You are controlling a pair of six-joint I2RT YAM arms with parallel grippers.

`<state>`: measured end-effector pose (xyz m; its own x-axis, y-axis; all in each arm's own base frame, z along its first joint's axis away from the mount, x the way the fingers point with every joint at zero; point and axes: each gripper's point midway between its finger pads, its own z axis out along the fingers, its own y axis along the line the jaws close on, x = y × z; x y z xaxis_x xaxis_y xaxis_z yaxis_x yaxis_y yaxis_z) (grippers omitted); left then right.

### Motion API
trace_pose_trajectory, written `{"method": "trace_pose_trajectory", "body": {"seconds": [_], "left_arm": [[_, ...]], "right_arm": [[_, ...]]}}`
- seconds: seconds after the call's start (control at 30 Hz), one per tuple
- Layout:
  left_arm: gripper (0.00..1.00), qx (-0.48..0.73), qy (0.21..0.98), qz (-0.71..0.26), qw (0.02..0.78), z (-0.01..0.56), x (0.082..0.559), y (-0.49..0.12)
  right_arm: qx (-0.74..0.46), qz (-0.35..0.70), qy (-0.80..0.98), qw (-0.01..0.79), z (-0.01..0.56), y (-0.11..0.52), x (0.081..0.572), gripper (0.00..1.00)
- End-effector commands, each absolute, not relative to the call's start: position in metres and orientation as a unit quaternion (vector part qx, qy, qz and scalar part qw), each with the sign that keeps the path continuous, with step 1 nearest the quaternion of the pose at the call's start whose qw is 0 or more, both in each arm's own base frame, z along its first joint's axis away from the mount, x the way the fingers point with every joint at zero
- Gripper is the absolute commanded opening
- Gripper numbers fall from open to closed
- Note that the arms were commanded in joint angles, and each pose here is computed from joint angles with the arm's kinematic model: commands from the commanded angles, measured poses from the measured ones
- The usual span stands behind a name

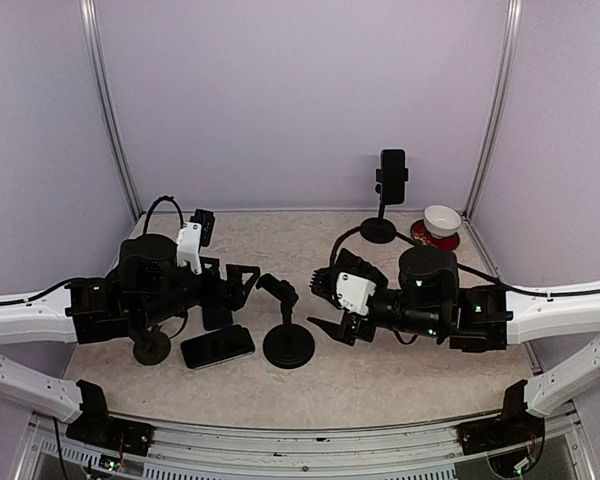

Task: Place the phone on the phone stand
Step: Place the phone stand at the center of the board, then adjust the phone stand.

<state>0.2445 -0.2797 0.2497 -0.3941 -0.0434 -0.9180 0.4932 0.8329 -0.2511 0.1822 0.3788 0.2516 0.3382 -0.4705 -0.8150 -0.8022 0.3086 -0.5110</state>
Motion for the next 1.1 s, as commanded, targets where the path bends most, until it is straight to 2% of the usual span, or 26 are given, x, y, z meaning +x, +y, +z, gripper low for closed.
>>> {"method": "trace_pose_trajectory", "body": {"seconds": [0.0,0.4,0.7,1.07], "left_arm": [[0.99,0.153,0.772,-0.297,0.541,0.278,0.250,-0.295],[0.99,0.158,0.794,-0.278,0.517,0.256,0.263,-0.305],[0.99,0.156,0.801,-0.273,0.510,0.247,0.271,-0.302],[0.98,0.160,0.803,-0.285,0.499,0.238,0.269,-0.303]], "right_arm": [[-0.538,0.135,0.512,0.656,0.272,0.391,0.182,0.84],[-0.535,0.081,0.502,0.675,0.240,0.417,0.189,0.80],[-0.532,0.069,0.506,0.676,0.233,0.421,0.194,0.68],[-0.546,0.061,0.502,0.668,0.219,0.430,0.193,0.61]]}}
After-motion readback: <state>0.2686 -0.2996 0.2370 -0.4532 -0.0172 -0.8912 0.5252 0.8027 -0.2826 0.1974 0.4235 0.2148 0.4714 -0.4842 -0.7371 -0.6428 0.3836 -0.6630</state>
